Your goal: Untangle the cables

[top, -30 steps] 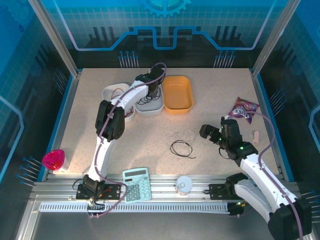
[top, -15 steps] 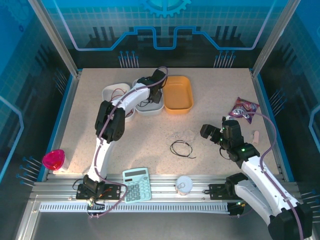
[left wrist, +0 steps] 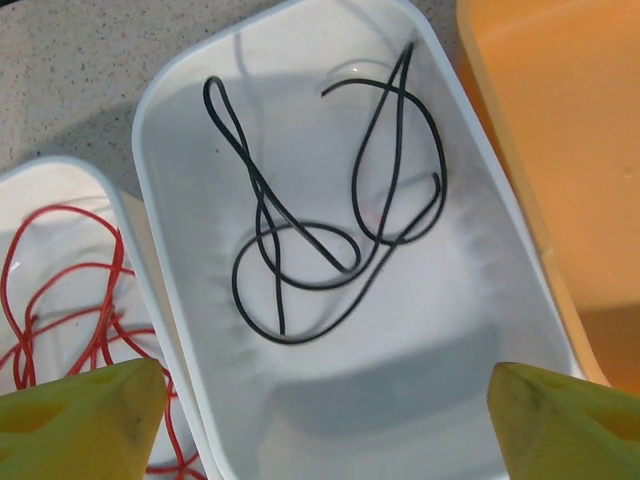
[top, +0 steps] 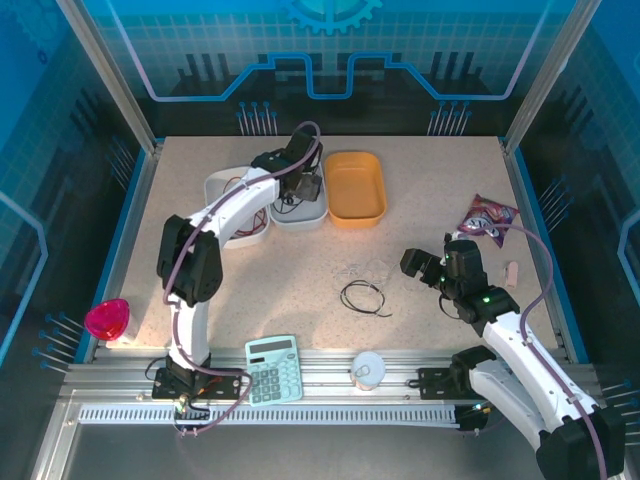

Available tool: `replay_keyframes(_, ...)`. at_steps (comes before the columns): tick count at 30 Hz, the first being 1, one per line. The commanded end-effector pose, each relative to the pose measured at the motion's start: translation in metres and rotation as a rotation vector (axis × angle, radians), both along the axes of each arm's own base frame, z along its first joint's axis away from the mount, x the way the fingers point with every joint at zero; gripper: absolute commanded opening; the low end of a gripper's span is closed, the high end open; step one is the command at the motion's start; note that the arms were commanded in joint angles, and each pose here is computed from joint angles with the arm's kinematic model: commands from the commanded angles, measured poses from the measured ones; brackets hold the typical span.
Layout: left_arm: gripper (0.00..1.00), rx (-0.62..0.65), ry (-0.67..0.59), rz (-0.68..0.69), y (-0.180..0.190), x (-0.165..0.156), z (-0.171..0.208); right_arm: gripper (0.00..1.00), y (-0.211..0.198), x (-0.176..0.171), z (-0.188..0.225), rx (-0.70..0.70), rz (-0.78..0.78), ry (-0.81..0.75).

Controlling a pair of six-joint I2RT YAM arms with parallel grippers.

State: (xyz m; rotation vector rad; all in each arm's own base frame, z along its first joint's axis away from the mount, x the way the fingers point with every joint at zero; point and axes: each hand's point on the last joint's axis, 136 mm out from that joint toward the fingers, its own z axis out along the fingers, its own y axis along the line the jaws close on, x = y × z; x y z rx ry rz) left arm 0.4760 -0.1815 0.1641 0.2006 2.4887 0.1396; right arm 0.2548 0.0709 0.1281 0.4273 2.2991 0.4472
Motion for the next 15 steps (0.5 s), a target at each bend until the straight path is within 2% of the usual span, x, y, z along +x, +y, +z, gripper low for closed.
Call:
replay_keyframes(1,0.91,-0.114,-0.043,-0.045,-0.021,-0.025,0.028,1.0,-0.008,-0.002,-0.002,-0.009,-0.036,0.022)
replay_keyframes(2,0.99,-0.146,-0.046,-0.067,-0.027,-0.032,0.031,1.0,-0.009,-0.002,-0.002,-0.014,-0.042,0.027)
replay_keyframes(9,0.99,-0.363,-0.003,-0.199,-0.071,-0.1,0.022,1.0,-0.012,-0.005,-0.002,-0.035,-0.053,0.059)
replay_keyframes(15,0.87,-0.455,0.013,-0.365,-0.114,-0.156,-0.005,1.0,-0.017,-0.006,0.001,-0.057,-0.067,0.07)
